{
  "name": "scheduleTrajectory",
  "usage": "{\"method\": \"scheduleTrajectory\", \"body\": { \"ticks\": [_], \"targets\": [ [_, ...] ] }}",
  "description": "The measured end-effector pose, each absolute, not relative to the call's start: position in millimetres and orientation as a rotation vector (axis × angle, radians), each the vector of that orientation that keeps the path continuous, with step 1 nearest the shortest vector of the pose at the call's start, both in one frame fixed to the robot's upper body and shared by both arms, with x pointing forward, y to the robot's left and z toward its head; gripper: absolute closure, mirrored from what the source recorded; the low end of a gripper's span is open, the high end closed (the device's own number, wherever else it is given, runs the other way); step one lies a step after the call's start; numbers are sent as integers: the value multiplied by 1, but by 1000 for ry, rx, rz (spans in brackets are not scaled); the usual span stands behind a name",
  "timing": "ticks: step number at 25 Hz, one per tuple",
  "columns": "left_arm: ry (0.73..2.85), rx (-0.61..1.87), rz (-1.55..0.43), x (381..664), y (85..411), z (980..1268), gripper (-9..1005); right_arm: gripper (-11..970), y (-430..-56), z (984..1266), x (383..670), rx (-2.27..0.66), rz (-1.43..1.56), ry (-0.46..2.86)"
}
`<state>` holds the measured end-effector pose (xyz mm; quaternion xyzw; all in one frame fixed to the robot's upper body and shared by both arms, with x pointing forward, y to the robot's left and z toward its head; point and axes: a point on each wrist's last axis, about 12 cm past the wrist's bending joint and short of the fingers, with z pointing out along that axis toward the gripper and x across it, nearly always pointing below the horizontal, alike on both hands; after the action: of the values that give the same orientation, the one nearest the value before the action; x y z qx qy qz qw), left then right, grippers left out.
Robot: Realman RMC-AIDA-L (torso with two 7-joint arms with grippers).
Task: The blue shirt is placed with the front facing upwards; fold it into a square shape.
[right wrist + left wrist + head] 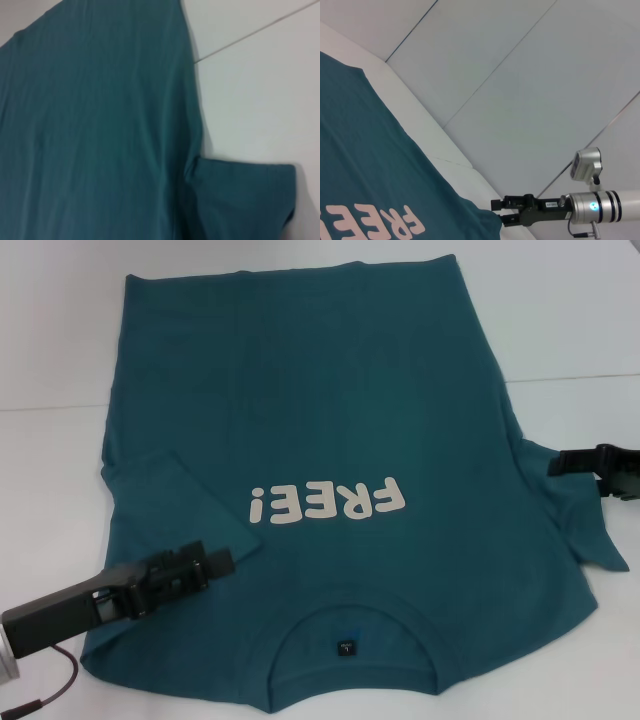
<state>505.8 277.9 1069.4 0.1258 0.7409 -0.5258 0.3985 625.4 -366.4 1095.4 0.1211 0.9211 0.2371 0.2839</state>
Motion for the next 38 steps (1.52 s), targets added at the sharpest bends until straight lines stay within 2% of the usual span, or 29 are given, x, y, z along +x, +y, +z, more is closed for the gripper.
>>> {"method": "scheduleTrajectory", "body": {
  "ticks": [7,18,26,37,38],
  "targets": [
    [1874,317,-1331,506,278,1070,119,155,-353,1088,632,292,589,2482],
    [1862,309,-1334,507,278,1071,119,218,-348,1091,635,273,592,2476],
    [1861,309,-1336,508,278,1071,119,455,-349,1090,635,282,587,2481],
    [1862,307,-1337,507,278,1071,119,895,-353,1090,634,293,578,2478],
    [1862,306,-1337,507,278,1071,119,904,-353,1091,634,293,577,2478]
  ]
}}
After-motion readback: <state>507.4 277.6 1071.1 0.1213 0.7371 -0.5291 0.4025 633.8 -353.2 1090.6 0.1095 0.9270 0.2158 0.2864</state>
